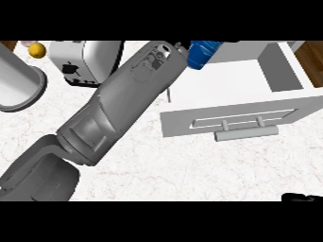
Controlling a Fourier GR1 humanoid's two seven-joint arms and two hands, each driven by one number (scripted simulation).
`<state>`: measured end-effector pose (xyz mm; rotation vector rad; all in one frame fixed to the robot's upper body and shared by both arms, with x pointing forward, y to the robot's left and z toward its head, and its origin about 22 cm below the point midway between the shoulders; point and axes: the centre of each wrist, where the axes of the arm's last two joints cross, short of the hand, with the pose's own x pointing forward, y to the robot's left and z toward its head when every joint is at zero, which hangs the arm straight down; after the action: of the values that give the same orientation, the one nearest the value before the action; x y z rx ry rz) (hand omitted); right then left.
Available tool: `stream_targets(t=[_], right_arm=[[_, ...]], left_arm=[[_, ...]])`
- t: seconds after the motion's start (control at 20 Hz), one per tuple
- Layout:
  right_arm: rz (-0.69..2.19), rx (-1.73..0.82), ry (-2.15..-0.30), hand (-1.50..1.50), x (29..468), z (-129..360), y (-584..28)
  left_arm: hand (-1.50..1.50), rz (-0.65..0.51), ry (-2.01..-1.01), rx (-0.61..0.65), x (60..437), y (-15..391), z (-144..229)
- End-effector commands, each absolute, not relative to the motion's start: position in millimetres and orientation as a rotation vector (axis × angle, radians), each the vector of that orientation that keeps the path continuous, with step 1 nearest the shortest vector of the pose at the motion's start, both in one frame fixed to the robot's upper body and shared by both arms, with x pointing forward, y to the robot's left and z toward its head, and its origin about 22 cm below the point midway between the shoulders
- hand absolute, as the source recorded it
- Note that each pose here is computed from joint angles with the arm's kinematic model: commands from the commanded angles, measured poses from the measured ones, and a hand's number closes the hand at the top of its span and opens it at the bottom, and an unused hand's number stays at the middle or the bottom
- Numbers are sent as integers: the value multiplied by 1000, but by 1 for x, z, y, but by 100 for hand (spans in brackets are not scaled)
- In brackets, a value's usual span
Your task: Pick up the can, place it into the drawer and close the drawer
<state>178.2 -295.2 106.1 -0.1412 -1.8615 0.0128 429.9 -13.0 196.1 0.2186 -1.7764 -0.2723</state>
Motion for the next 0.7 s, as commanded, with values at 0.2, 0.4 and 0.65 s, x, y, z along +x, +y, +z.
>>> stream_targets(t=[0.2,0.4,0.65], right_arm=[[12,-146,-1877,-150,183,118,-294],[39,-147,-1878,-150,185,108,-291],[66,-135,-1864,-150,182,121,-298]], left_arm=[[150,-318,-1789,291,430,-10,181],[-150,-282,-1777,319,432,-5,170],[-150,-224,-1780,341,431,-3,164]])
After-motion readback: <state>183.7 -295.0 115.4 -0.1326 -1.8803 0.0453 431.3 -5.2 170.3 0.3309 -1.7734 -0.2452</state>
